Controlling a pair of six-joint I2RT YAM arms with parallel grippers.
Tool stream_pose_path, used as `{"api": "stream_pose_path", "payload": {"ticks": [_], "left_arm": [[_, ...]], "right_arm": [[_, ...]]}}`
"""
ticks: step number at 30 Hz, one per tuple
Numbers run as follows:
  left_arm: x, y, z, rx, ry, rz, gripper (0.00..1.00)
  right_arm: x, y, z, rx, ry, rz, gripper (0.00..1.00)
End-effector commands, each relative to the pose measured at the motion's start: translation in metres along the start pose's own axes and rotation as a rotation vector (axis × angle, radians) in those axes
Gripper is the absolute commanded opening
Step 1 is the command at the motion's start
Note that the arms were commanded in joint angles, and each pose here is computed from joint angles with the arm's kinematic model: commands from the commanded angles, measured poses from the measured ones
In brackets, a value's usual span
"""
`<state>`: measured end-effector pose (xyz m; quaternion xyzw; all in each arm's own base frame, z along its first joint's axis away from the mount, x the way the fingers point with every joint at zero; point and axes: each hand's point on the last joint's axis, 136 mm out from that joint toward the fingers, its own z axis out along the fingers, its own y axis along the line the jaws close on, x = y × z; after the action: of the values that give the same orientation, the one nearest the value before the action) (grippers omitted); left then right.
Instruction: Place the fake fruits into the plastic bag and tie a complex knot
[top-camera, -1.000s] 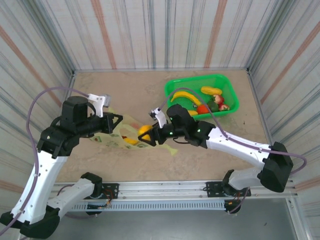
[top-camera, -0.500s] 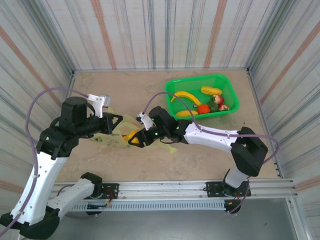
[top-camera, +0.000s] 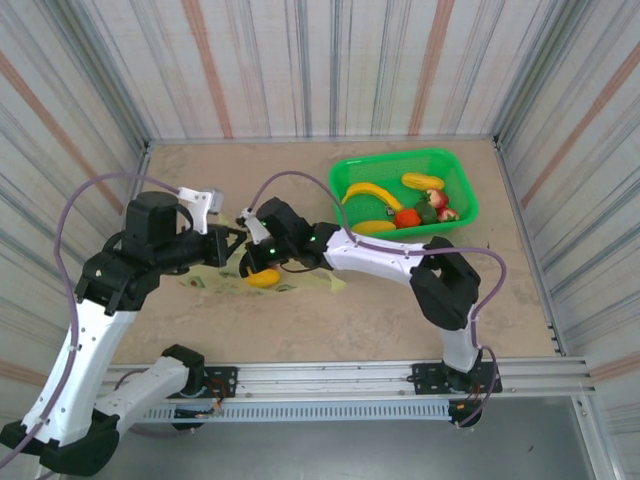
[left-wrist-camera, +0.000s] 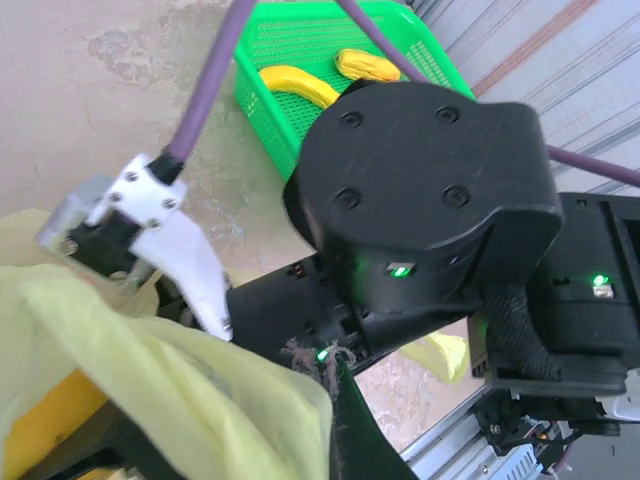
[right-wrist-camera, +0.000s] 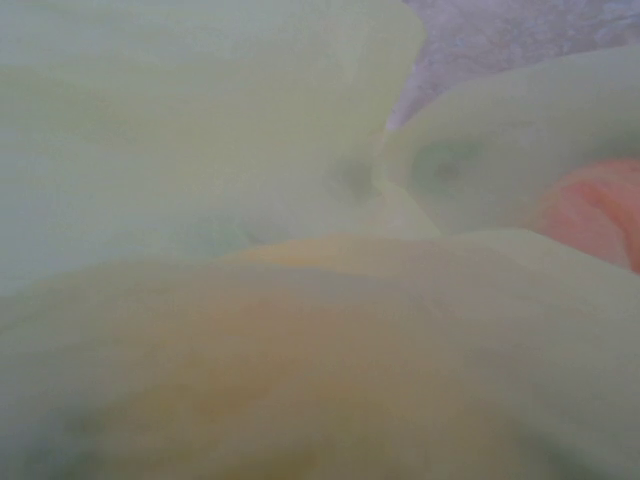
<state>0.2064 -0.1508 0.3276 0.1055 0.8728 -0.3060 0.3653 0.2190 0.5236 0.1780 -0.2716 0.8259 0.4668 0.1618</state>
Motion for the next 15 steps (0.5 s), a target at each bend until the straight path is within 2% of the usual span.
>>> {"api": "stream_pose_path", "payload": {"ticks": [1, 3, 5, 11, 15], "left_arm": [[-0.011, -0.001, -0.007, -0.02, -0.036, 0.009, 0.0], [-0.011, 0.0, -0.006, -0.027, -0.038, 0.008, 0.0], [-0.01, 0.001, -0.005, -0.029, -0.035, 0.006, 0.0], [-0.008, 0.001, -0.006, -0.025, -0.037, 0.003, 0.0], [-0.008, 0.001, -0.009, -0.032, -0.042, 0.01, 0.0]], "right_arm": [[0.006, -0.003, 0.018, 0.045, 0.022, 0.1, 0.8], [0.008, -0.002, 0.024, 0.06, 0.026, 0.097, 0.91], [0.009, -0.003, 0.024, 0.062, 0.027, 0.105, 0.94], [0.005, -0.011, 0.008, 0.078, -0.017, 0.11, 0.96], [0.002, -0.012, -0.006, 0.072, -0.042, 0.111, 0.9]]}}
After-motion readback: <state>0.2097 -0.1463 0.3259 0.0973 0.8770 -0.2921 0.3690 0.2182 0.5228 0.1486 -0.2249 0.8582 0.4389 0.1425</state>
